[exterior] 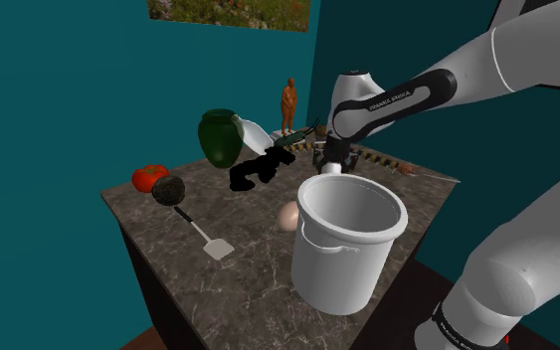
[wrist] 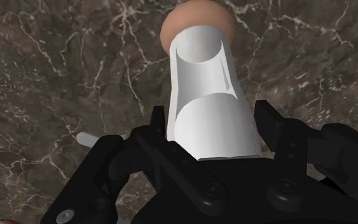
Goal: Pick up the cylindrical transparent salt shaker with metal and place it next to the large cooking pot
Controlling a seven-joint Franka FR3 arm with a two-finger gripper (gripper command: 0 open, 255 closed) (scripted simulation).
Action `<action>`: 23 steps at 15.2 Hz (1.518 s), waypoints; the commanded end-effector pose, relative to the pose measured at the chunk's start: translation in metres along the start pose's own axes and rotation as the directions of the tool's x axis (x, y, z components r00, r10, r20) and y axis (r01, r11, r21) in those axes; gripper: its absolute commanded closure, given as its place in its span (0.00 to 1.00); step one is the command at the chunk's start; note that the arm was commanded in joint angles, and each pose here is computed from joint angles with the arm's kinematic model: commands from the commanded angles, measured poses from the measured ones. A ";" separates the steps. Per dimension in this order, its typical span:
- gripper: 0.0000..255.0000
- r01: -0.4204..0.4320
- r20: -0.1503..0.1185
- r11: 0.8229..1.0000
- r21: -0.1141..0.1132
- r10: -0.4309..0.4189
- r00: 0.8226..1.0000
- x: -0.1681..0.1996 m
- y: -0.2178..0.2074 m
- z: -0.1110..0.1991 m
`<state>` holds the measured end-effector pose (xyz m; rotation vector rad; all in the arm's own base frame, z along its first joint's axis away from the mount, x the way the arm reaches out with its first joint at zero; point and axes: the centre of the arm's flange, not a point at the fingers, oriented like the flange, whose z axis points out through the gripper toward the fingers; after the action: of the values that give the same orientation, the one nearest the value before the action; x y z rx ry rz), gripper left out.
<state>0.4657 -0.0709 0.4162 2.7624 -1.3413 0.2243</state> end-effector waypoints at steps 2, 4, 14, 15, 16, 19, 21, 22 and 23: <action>1.00 0.000 -0.001 1.000 0.001 0.000 1.000 -0.003 0.000 0.015; 1.00 0.000 -0.001 1.000 0.001 0.000 1.000 -0.004 0.000 0.026; 1.00 0.000 -0.001 1.000 0.001 0.000 1.000 -0.012 0.000 0.077; 1.00 0.000 -0.001 1.000 0.001 0.000 1.000 -0.012 0.000 0.077; 1.00 0.000 -0.001 1.000 0.001 0.000 1.000 -0.012 0.000 0.077; 1.00 0.000 -0.001 1.000 0.001 0.000 1.000 -0.012 0.000 0.077; 1.00 0.000 -0.001 1.000 0.001 0.000 1.000 -0.012 0.000 0.077; 0.00 0.000 -0.001 1.000 0.001 0.000 1.000 -0.012 0.000 0.077; 0.00 0.000 -0.001 1.000 0.001 0.000 1.000 -0.012 0.000 0.077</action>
<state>0.4659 -0.0705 0.3386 2.7626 -1.3413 0.2255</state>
